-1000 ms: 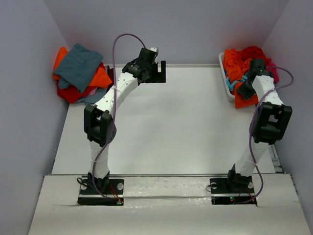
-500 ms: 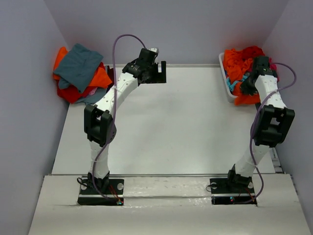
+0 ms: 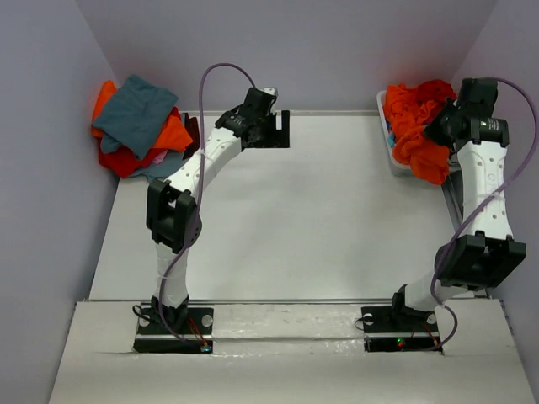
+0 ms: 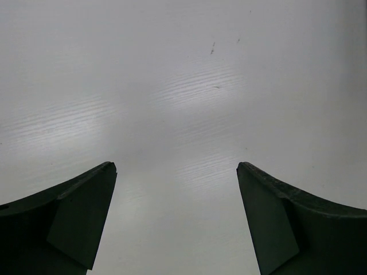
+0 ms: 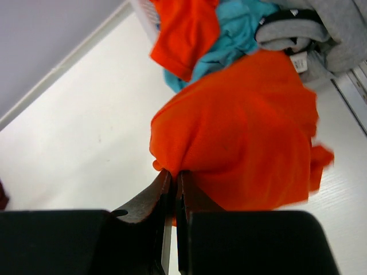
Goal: Fold and stack the t-shirts
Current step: Grab crumpled tshirt from bin with the right arm
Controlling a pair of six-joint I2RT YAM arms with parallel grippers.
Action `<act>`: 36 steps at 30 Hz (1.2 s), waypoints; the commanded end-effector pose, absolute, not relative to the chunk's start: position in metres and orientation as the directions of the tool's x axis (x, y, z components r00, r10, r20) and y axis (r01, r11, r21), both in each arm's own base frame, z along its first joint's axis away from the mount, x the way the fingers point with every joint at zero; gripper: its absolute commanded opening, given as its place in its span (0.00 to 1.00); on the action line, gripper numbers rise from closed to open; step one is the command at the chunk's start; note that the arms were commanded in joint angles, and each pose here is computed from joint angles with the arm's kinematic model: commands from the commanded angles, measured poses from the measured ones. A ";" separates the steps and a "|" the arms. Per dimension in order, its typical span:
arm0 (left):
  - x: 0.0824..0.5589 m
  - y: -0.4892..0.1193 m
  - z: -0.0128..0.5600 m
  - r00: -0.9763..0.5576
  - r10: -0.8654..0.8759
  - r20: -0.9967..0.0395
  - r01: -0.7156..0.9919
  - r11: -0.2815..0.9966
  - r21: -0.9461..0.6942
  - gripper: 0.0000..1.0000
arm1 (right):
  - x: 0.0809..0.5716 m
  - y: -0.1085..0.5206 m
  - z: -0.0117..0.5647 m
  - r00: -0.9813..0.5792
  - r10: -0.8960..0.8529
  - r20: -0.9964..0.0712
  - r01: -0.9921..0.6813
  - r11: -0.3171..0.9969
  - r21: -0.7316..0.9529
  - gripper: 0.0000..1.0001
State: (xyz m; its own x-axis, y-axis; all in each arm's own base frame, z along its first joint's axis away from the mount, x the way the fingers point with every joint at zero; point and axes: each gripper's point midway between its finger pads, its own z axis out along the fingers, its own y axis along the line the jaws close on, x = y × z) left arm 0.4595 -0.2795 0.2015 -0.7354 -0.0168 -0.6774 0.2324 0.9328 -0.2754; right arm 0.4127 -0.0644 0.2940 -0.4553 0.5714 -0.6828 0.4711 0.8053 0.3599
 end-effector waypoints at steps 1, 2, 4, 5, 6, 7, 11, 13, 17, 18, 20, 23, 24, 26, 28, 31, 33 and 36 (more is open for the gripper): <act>0.448 -0.291 0.232 -0.693 -0.021 -0.720 0.270 0.919 -0.287 0.99 | 0.403 -0.042 0.364 -0.395 0.494 -0.775 0.298 0.866 0.400 0.07; 0.448 -0.290 0.231 -0.694 -0.019 -0.720 0.268 0.921 -0.283 0.99 | 0.400 -0.042 0.371 -0.384 0.487 -0.784 0.289 0.870 0.400 0.07; 0.445 -0.294 0.230 -0.695 -0.011 -0.719 0.273 0.921 -0.279 0.99 | 0.391 -0.039 0.392 -0.345 0.477 -0.808 0.258 0.876 0.407 0.07; 0.444 -0.294 0.229 -0.696 -0.009 -0.718 0.273 0.921 -0.276 0.99 | 0.389 -0.036 0.397 -0.339 0.470 -0.815 0.240 0.881 0.408 0.07; 0.444 -0.293 0.229 -0.694 -0.008 -0.720 0.272 0.923 -0.272 0.99 | 0.385 -0.035 0.404 -0.324 0.465 -0.824 0.227 0.884 0.410 0.07; 0.441 -0.297 0.229 -0.693 0.000 -0.721 0.281 0.921 -0.270 0.99 | 0.383 -0.034 0.409 -0.314 0.460 -0.831 0.216 0.886 0.410 0.07; 0.439 -0.295 0.227 -0.697 0.006 -0.717 0.281 0.922 -0.265 0.99 | 0.370 -0.023 0.437 -0.256 0.429 -0.866 0.136 0.903 0.407 0.07; 0.436 -0.300 0.227 -0.698 0.012 -0.716 0.289 0.919 -0.267 0.99 | 0.369 -0.020 0.438 -0.258 0.430 -0.865 0.127 0.903 0.411 0.07; 0.436 -0.299 0.227 -0.698 0.015 -0.716 0.290 0.920 -0.263 0.99 | 0.359 -0.026 0.454 -0.172 0.428 -0.887 0.140 0.902 0.408 0.07; 0.438 -0.294 0.227 -0.690 0.012 -0.724 0.271 0.931 -0.243 0.99 | 0.348 -0.036 0.456 -0.115 0.421 -0.900 0.186 0.899 0.396 0.07; 0.437 -0.293 0.225 -0.692 0.014 -0.721 0.270 0.932 -0.242 0.99 | 0.348 -0.051 0.456 -0.088 0.410 -0.908 0.259 0.889 0.377 0.07; 0.433 -0.297 0.226 -0.693 0.020 -0.721 0.283 0.927 -0.246 0.99 | 0.373 -0.051 0.424 -0.212 0.457 -0.864 0.303 0.871 0.386 0.07; 0.433 -0.298 0.227 -0.692 0.020 -0.721 0.284 0.926 -0.247 0.99 | 0.379 -0.051 0.414 -0.234 0.469 -0.851 0.310 0.866 0.392 0.07; 0.433 -0.297 0.228 -0.691 0.018 -0.722 0.282 0.927 -0.248 0.99 | 0.399 -0.047 0.383 -0.308 0.505 -0.806 0.316 0.854 0.414 0.07; 0.432 -0.295 0.231 -0.685 0.017 -0.728 0.282 0.928 -0.243 0.99 | 0.417 -0.052 0.343 -0.394 0.529 -0.752 0.379 0.839 0.391 0.07; 0.432 -0.293 0.232 -0.682 0.020 -0.731 0.279 0.931 -0.235 0.99 | 0.433 -0.057 0.295 -0.509 0.551 -0.661 0.452 0.825 0.339 0.07; 0.431 -0.291 0.232 -0.679 0.021 -0.733 0.276 0.934 -0.229 0.99 | 0.439 -0.065 0.280 -0.517 0.557 -0.650 0.491 0.815 0.309 0.07; 0.430 -0.288 0.231 -0.680 0.025 -0.733 0.270 0.938 -0.218 0.99 | 0.453 -0.064 0.273 -0.515 0.572 -0.638 0.492 0.807 0.327 0.07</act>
State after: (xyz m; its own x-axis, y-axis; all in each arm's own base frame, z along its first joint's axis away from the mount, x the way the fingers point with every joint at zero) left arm 0.4363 -0.2964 0.1976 -0.7308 0.0370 -0.6816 0.2614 0.9376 -0.2293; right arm 0.4501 -0.0638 0.2441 -0.5681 0.5621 -0.6011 0.4892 0.8180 0.3025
